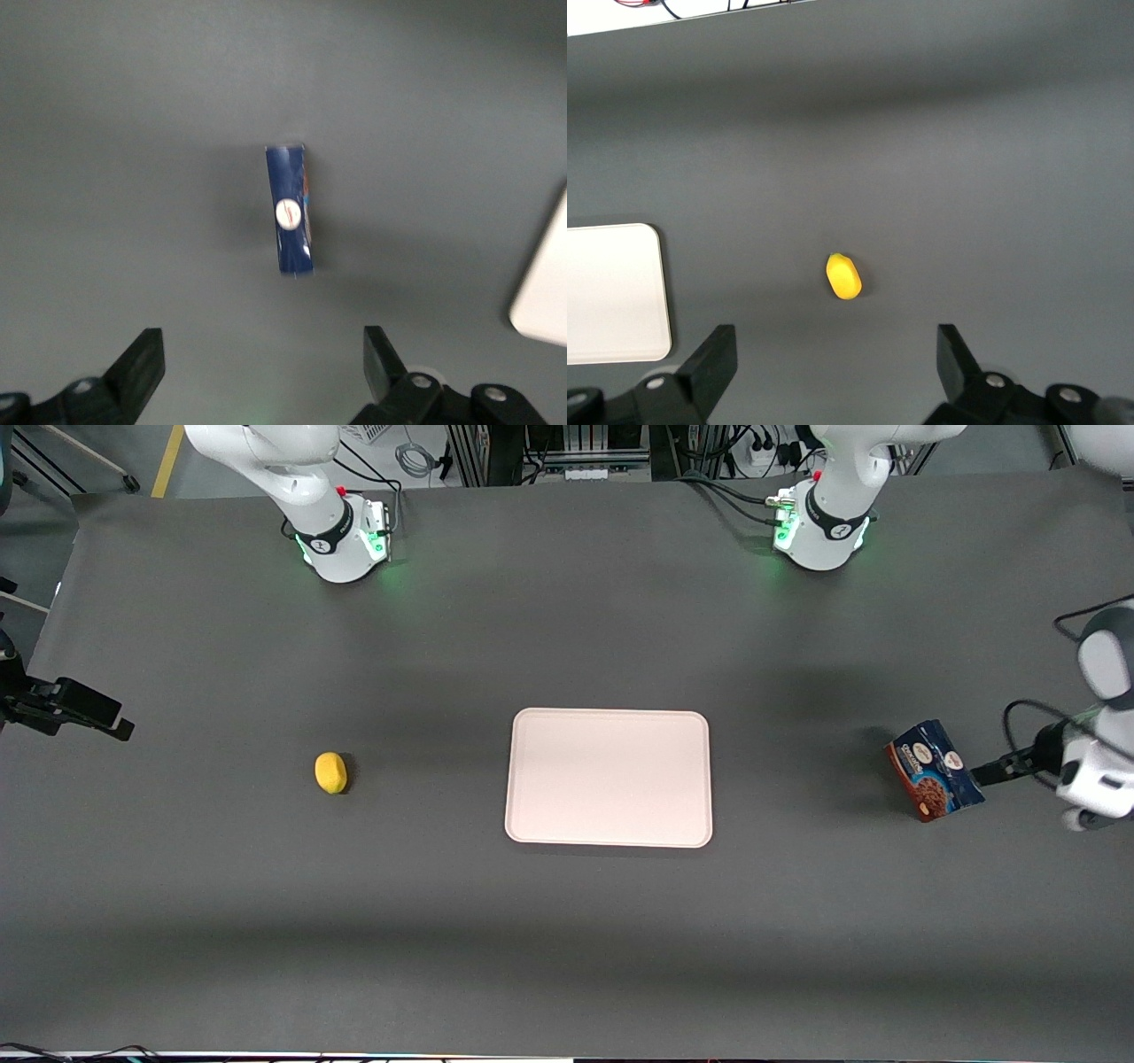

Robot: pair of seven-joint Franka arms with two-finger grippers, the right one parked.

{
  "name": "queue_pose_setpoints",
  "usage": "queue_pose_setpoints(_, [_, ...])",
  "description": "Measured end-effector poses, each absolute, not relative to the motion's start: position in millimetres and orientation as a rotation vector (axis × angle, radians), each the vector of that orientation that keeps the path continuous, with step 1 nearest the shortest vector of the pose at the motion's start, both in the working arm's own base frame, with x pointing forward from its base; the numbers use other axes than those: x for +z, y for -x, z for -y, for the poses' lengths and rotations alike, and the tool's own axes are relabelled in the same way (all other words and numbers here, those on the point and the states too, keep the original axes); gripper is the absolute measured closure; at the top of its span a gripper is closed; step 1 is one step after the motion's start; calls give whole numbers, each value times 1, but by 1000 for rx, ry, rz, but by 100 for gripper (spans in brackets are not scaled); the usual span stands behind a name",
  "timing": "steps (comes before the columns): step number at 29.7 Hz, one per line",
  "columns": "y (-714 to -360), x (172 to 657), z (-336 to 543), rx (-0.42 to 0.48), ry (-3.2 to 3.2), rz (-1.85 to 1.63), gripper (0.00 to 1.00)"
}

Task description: Place cookie box on tray

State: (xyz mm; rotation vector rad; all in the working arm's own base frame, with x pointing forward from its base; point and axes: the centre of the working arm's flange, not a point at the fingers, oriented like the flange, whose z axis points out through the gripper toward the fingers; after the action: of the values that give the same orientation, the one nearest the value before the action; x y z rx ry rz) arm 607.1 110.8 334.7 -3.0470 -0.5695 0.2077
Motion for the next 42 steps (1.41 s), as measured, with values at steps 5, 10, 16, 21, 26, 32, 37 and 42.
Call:
queue_pose_setpoints(5, [-599, 294, -112, 205, 3043, 595, 0])
queue_pose_setpoints(10, [-581, 266, -115, 195, 3038, 617, 0])
queue_pose_setpoints(16, [-561, 253, -114, 217, 3038, 633, 3])
queue_pose_setpoints(21, [-549, 260, -112, 220, 3040, 663, 33])
queue_pose_setpoints(26, [-545, 267, -111, 207, 3043, 682, 57])
queue_pose_setpoints(32, [-545, 270, -111, 199, 3043, 686, 81])
queue_pose_setpoints(37, [-550, 277, -109, 174, 3048, 680, 91])
queue_pose_setpoints(42, [-566, 313, -102, 140, 3068, 655, 91])
